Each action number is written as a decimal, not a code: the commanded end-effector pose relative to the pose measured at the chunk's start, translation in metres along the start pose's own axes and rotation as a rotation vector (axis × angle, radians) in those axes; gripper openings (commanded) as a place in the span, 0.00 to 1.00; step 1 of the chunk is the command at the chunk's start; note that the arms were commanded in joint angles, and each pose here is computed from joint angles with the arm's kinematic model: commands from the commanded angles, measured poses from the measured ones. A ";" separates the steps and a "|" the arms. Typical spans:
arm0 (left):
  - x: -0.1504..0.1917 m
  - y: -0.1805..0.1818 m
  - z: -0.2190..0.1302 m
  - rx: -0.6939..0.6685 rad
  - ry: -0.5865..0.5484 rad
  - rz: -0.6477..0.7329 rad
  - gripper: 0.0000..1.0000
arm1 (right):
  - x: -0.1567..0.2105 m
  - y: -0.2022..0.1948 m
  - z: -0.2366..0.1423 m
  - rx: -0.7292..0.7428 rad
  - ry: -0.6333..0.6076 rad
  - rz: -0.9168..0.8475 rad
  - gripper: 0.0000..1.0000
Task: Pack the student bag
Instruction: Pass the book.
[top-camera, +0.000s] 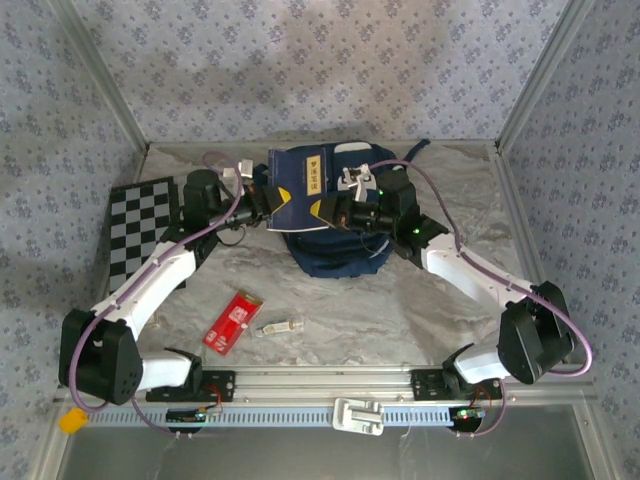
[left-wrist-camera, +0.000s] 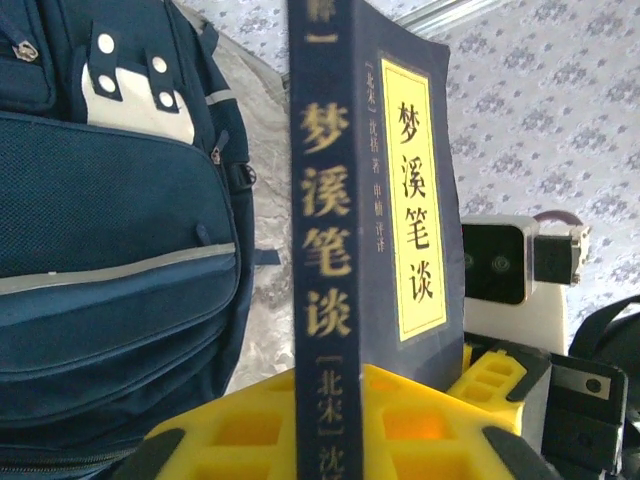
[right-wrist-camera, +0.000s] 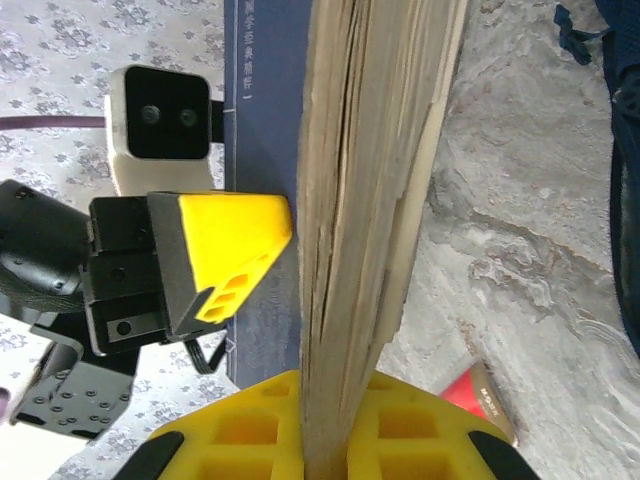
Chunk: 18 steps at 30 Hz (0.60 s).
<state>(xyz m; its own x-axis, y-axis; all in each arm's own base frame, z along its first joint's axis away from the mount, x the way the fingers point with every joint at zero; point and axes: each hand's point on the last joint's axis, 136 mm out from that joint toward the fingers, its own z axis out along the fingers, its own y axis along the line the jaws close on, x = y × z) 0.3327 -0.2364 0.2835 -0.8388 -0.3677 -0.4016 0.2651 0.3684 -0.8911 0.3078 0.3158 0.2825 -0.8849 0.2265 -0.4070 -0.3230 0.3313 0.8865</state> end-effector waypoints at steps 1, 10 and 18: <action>-0.005 -0.007 0.000 -0.031 -0.001 0.111 0.29 | -0.005 -0.006 -0.019 0.068 -0.030 -0.055 0.00; 0.024 0.040 0.016 -0.324 0.134 0.454 0.60 | 0.009 -0.057 -0.079 0.341 -0.062 -0.051 0.00; 0.064 0.068 0.067 -0.387 0.385 0.758 0.67 | 0.030 -0.101 -0.147 0.586 -0.128 0.015 0.00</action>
<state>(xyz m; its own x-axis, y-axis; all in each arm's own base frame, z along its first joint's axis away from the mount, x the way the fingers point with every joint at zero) 0.3277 -0.2858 0.1890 -0.7273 0.1970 -0.6574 0.5733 0.7009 -0.4243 0.2798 0.1807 0.2259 -0.8344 0.3308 -0.4410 -0.0958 0.7008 0.7069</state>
